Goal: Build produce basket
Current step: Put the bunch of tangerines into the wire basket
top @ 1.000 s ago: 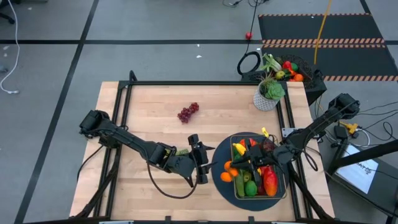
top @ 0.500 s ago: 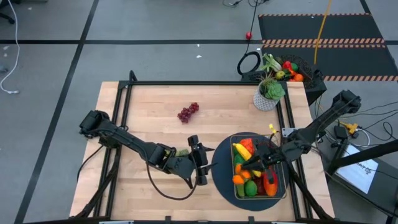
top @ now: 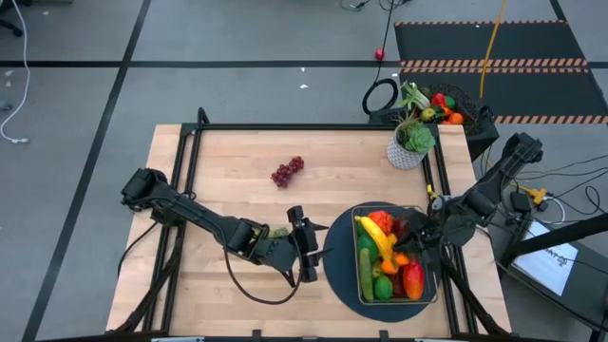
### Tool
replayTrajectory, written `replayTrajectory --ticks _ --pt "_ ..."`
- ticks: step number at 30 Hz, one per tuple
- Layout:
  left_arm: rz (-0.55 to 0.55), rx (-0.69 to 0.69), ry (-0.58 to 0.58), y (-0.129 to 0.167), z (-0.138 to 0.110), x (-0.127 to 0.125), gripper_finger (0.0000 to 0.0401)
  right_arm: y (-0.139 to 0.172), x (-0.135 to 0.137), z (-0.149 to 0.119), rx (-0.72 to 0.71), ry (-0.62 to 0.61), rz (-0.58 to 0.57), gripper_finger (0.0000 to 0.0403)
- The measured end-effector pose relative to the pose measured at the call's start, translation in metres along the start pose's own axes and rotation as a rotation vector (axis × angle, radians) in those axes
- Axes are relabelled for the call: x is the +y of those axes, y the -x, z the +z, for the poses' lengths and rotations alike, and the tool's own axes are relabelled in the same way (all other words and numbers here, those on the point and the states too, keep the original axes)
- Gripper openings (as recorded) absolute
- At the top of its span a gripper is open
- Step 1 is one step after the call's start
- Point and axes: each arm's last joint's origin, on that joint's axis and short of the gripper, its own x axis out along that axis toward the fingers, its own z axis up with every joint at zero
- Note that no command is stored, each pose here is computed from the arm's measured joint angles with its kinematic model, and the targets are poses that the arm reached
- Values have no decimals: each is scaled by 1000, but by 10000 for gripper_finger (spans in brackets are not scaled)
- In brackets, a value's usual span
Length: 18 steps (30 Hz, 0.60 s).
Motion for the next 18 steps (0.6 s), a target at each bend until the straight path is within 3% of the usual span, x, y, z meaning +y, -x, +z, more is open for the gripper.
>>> replayTrajectory --ticks 8,18 --pt "0 -2 9 0 0 0 250 2 -7 -7 53 38 -73 29" --pt "1 2 7 0 0 0 250 2 -8 -9 88 42 -63 148"
